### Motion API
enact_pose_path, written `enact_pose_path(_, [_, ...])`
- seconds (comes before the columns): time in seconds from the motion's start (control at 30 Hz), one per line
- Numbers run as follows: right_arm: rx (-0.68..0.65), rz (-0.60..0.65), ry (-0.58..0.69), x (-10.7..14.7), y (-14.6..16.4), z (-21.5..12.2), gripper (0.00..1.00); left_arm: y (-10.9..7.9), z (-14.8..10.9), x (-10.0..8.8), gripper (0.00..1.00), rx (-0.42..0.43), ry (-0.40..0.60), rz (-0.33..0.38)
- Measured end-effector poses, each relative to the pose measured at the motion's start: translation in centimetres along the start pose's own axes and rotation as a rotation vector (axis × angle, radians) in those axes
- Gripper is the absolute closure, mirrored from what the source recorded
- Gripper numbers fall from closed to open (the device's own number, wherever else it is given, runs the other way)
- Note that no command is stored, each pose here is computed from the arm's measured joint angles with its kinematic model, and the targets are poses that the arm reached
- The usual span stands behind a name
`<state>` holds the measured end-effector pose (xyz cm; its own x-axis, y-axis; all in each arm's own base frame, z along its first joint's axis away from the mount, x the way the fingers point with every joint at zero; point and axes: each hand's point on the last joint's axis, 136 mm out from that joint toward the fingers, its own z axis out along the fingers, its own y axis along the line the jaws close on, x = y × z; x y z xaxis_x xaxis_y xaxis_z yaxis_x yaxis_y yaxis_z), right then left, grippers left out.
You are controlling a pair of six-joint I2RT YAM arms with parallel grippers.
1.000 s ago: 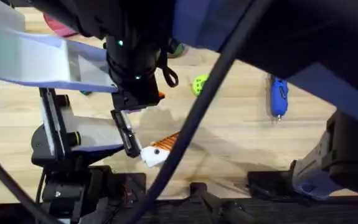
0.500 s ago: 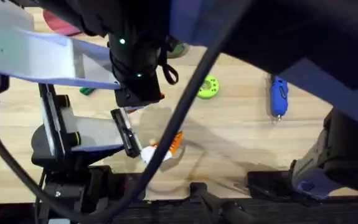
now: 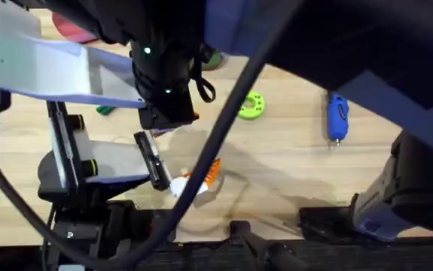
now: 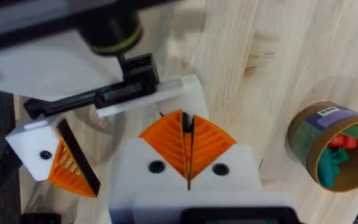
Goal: Pick up the gripper from the table and insert it into the empty holder that is missing its gripper. Then pick up a screw, insert it into the mounting hole, and use the screwdriver to tighten it. Finally, clean up the table by picking up the vegetable and placing it into the bucket.
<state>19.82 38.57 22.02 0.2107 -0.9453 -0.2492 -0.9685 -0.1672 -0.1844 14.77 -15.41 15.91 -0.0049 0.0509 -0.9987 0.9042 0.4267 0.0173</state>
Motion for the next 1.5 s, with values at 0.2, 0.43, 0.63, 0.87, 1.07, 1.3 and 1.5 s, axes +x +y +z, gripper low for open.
enact_pose_path(0.2, [-0.002,-0.002,0.002,0.00,0.10,-0.02,0.998,-0.01,0.00,0.00,0.015,0.000,0.000,0.000])
enact_pose_path(0.43, [0.000,-0.011,0.007,-0.12,0.38,-0.02,0.998,-0.01,0.00,0.00,0.015,0.000,0.000,0.000])
enact_pose_path(0.63, [0.000,-0.012,0.007,-0.14,0.41,-0.03,0.998,0.00,0.00,0.00,0.015,0.000,0.000,0.000])
enact_pose_path(0.87, [0.000,-0.012,0.007,-0.14,0.41,-0.02,0.998,0.00,0.00,0.00,0.016,0.000,0.000,0.000])
enact_pose_path(1.07, [0.000,-0.012,0.007,-0.14,0.41,-0.02,0.998,0.00,0.00,0.00,0.015,0.000,0.000,0.000])
enact_pose_path(1.3, [-0.001,0.000,0.008,-0.13,0.42,0.01,0.645,-0.01,0.00,0.00,0.015,0.001,0.000,0.002])
enact_pose_path(1.5, [-0.002,-0.001,0.008,-0.15,0.47,0.01,0.015,-0.01,0.00,0.00,0.015,0.000,0.000,0.005])
